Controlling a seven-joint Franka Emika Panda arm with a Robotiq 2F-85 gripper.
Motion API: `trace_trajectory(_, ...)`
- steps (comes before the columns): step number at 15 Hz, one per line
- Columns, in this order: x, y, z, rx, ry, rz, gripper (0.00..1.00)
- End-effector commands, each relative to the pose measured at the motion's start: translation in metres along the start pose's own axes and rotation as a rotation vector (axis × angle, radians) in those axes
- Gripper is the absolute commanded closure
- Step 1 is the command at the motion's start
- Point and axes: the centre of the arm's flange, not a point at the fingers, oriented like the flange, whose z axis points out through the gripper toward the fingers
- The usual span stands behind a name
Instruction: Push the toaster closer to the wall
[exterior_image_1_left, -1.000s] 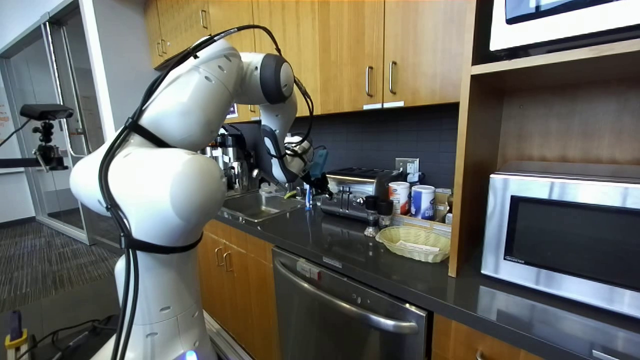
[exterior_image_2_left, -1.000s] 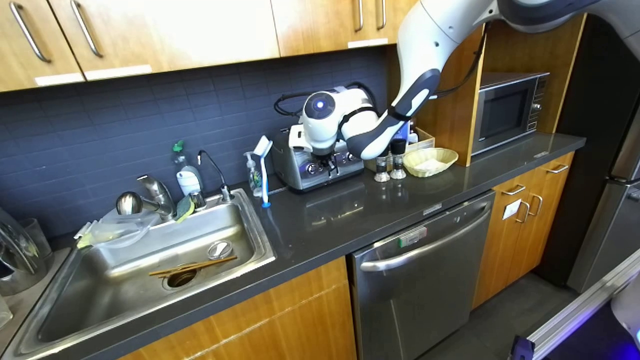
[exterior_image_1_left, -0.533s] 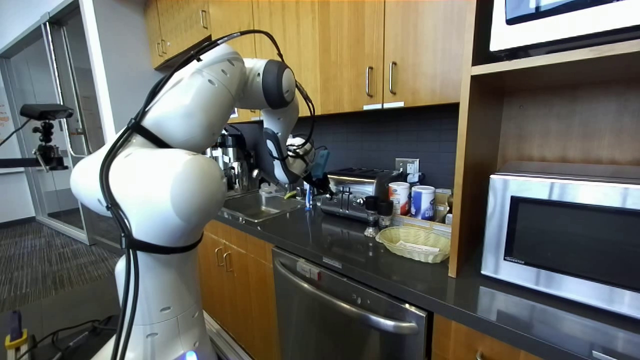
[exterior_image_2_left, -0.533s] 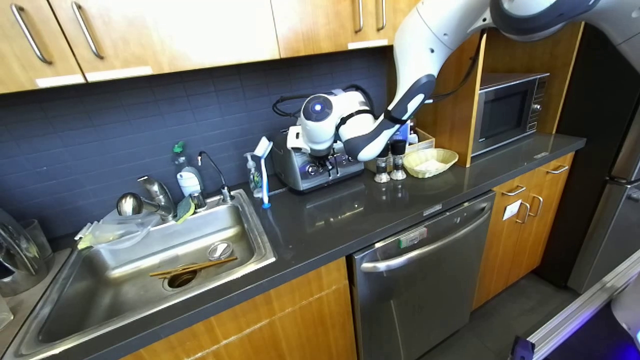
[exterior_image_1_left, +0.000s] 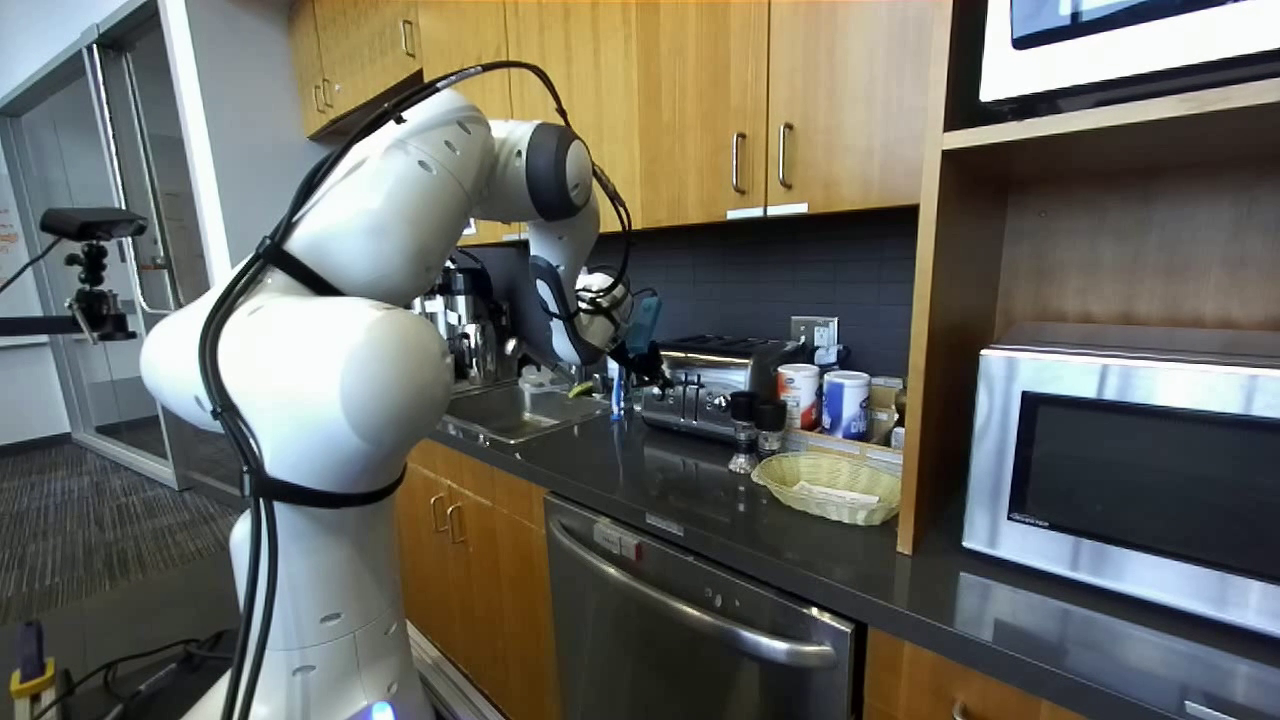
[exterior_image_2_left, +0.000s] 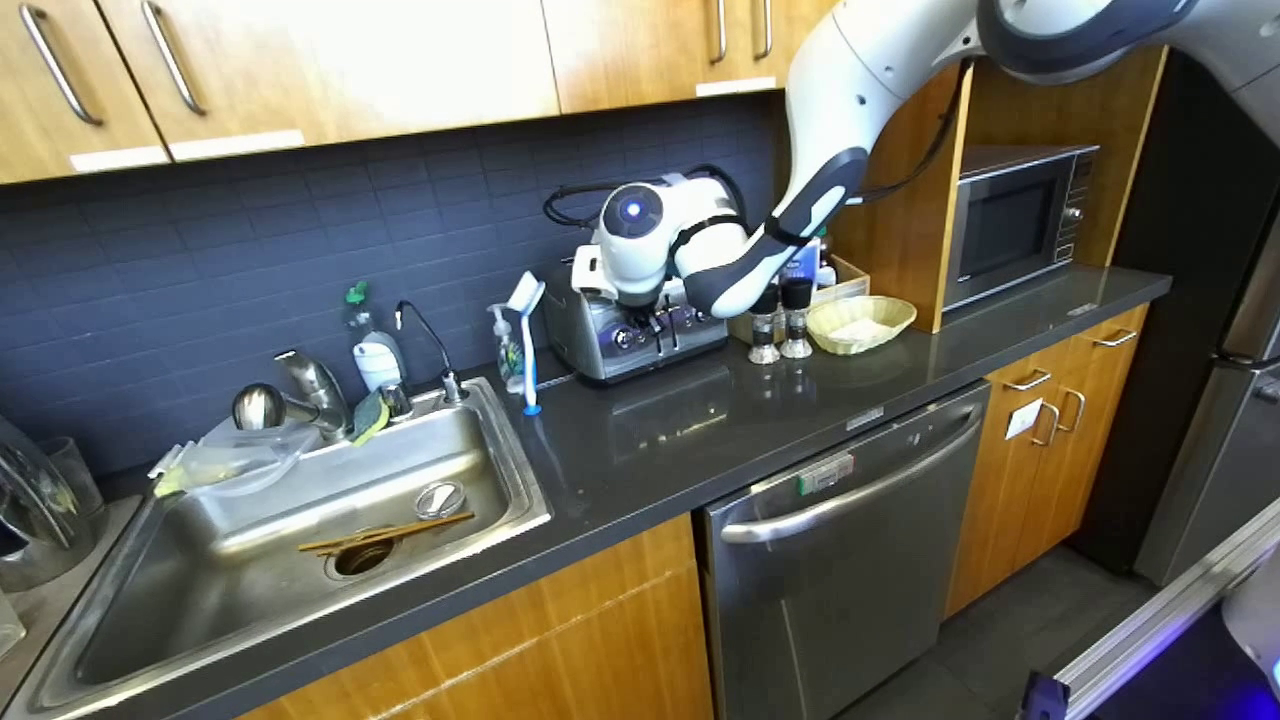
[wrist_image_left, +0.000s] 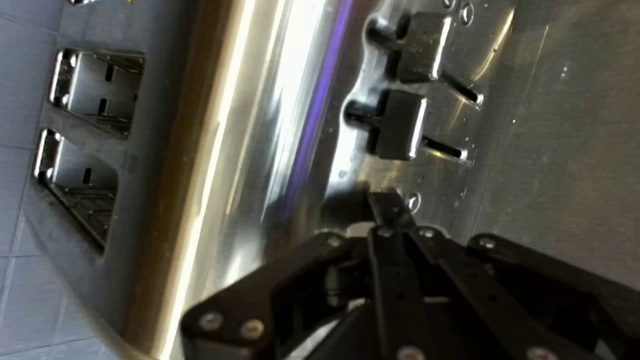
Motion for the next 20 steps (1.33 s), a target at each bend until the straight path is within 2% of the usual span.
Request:
trace_trajectory(1, -0.0023, 0.0050, 0.0062, -0.029, -0.009, -0.004, 1.00)
trace_trajectory(20, -0.0085, 0.0001, 0.0074, -0.014, -0.024, -0.005, 1.00)
